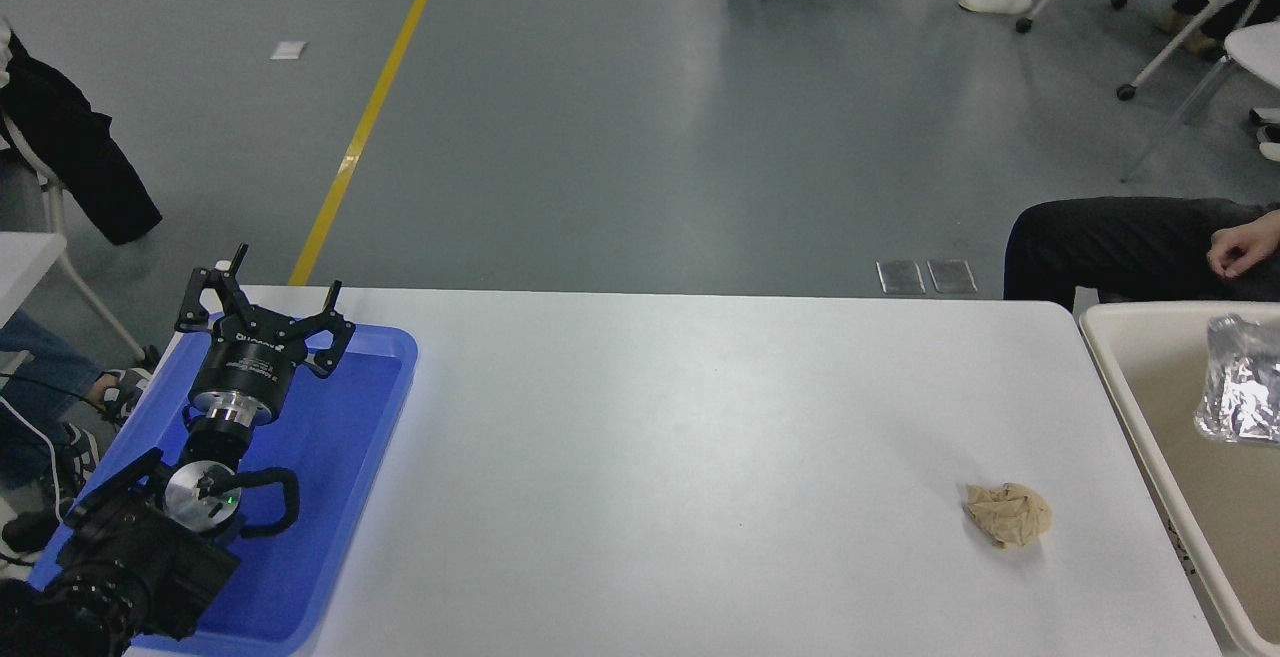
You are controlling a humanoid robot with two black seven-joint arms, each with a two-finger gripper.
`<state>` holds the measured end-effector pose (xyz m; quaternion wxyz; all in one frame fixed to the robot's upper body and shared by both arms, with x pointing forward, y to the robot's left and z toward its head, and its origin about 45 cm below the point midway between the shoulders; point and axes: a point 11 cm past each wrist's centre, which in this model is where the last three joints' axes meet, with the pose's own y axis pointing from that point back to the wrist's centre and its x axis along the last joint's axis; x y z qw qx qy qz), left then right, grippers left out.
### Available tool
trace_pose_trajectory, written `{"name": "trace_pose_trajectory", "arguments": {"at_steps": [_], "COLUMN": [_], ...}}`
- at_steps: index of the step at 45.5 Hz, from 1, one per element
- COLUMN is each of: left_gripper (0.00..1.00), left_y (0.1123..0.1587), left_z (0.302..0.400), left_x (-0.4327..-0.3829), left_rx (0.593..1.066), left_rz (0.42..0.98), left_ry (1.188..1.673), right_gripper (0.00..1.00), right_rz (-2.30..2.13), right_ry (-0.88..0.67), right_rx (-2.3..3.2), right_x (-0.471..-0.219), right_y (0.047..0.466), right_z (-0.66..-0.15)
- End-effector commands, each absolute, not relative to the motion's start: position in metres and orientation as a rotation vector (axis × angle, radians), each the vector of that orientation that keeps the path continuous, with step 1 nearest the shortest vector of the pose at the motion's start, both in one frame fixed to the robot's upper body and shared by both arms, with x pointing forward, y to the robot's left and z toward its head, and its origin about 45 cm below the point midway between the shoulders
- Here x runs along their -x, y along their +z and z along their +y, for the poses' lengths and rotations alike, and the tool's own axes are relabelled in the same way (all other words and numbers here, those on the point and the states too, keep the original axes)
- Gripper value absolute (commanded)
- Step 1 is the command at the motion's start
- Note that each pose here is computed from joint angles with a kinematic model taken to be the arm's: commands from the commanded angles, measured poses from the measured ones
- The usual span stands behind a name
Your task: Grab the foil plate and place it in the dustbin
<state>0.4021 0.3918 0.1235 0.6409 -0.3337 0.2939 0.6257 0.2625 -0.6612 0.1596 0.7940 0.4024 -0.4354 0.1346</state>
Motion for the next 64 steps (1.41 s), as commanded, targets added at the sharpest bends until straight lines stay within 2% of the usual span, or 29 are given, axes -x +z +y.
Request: {"name": "trace_pose_trajectory", "arguments": {"at_steps": [1,3,4,8,11,21,34,44,52,64], "left_gripper": [1.0,1.0,1.0,1.0,1.0,1.0,1.0,1.0,1.0,1.0], "left_y": [0.1235,0.1235,0.1235,0.1235,0.1235,0.1235,0.1232,0.1231,0.123,0.123], "left_z": [0.392,0.392,0.392,0.392,0.392,0.392,0.3894,0.3892,0.3891,0.3891], "left_x": [-0.402,-0.402,-0.402,-0.402,-0.402,-0.402,-0.4028,-0.4028,-0.4028,-0.4028], "left_rx": [0.762,0.762,0.762,0.762,0.762,0.762,0.763,0.761,0.76,0.76], "left_rz": [0.669,0.669,0.669,0.669,0.669,0.669,0.673,0.675,0.676,0.676], "left_ry": [1.427,1.427,1.427,1.427,1.427,1.427,1.423,1.422,1.421,1.421], "right_gripper": [0.38,0.6,0.65,0.75,0.99,1.0,1.0,1.0,1.0,1.0], "right_rz": [-0.978,-0.982,-0.984,-0.987,-0.988,-0.986,-0.934,-0.712,-0.532,-0.326], "right_ry": [0.252,0.253,0.253,0.252,0.249,0.245,0.345,0.463,0.403,0.345], "right_rx": [-0.872,-0.871,-0.871,-0.872,-0.874,-0.908,-1.073,-1.276,-1.491,-1.612], "right_x": [-0.254,-0.254,-0.254,-0.255,-0.256,-0.26,-0.313,-0.344,-0.352,-0.363], "right_y": [0.137,0.138,0.138,0.139,0.139,0.135,0.178,0.21,0.242,0.321], "right_z": [-0.654,-0.654,-0.654,-0.654,-0.654,-0.647,-0.615,-0.547,-0.478,-0.395]}}
